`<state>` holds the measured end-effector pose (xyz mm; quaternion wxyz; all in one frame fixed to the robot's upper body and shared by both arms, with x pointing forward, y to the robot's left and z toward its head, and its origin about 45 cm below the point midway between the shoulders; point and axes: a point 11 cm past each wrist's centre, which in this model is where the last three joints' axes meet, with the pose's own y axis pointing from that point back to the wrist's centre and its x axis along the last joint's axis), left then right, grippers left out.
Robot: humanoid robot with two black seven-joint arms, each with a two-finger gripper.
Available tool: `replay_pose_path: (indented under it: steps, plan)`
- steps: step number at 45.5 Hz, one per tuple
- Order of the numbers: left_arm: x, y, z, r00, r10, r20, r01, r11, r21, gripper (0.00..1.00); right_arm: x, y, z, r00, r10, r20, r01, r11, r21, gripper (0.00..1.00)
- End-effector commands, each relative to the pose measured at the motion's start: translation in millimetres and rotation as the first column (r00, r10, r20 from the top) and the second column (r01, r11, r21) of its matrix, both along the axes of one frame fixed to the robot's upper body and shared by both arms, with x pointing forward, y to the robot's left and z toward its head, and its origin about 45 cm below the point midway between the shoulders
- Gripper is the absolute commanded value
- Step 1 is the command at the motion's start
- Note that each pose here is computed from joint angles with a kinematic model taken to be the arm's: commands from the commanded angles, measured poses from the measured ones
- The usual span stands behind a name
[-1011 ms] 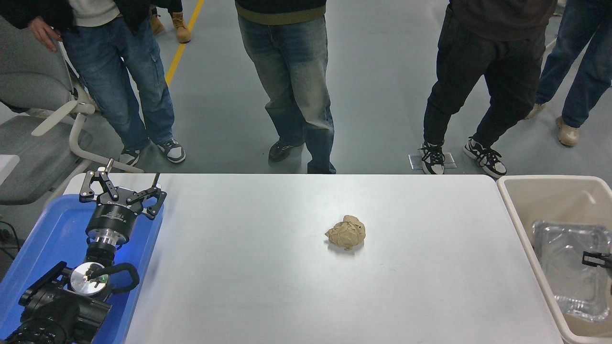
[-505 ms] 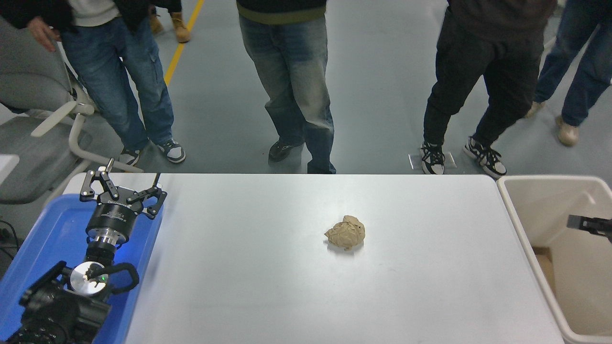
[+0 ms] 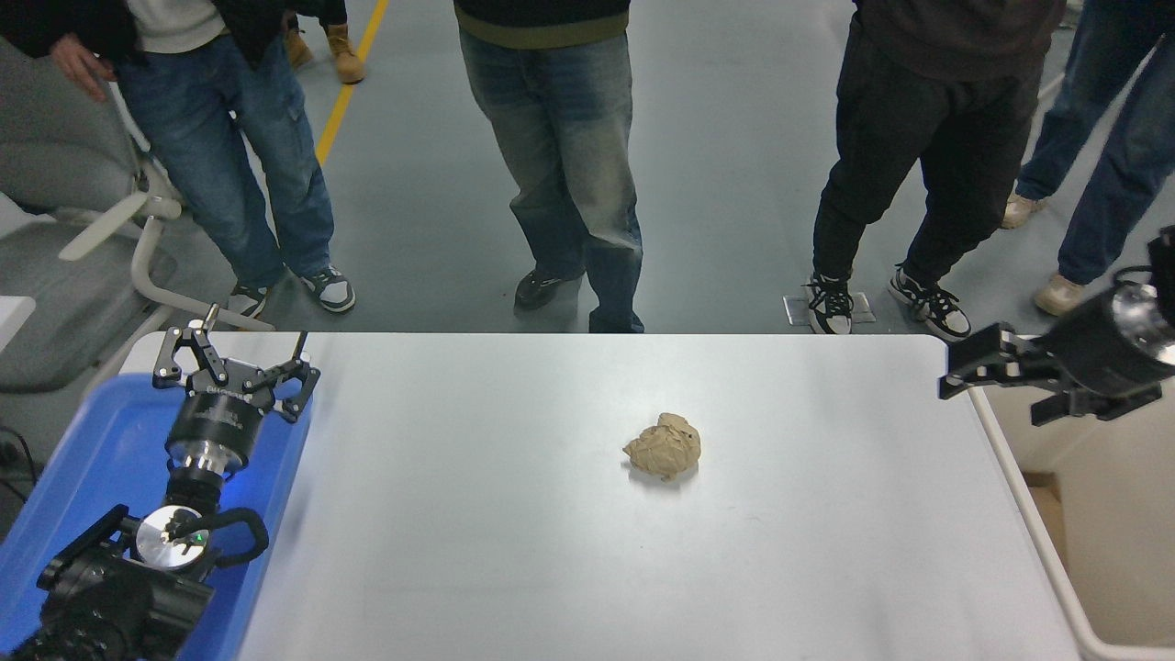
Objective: Pick up foil plate and place in dustbin
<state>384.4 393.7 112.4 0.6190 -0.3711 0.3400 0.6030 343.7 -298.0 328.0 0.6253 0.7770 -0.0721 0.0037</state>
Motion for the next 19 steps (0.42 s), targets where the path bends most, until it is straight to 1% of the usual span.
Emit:
replay_pose_path:
  steps: [1, 19]
  plan:
    - [0.2, 0.4, 0.4, 1.000, 0.003, 0.002, -0.003, 1.000, -0.002, 0.99, -7.9, 66.4, 26.6, 0.986, 0.165, -0.037, -0.168, 0.983, -0.077, 1.00]
    - [-0.1, 0.7, 0.1, 1.000, 0.004, 0.001, -0.004, 1.000, -0.001, 0.99, -6.9, 105.4, 22.0, 0.957, 0.288, -0.041, -0.291, 0.941, -0.176, 1.00]
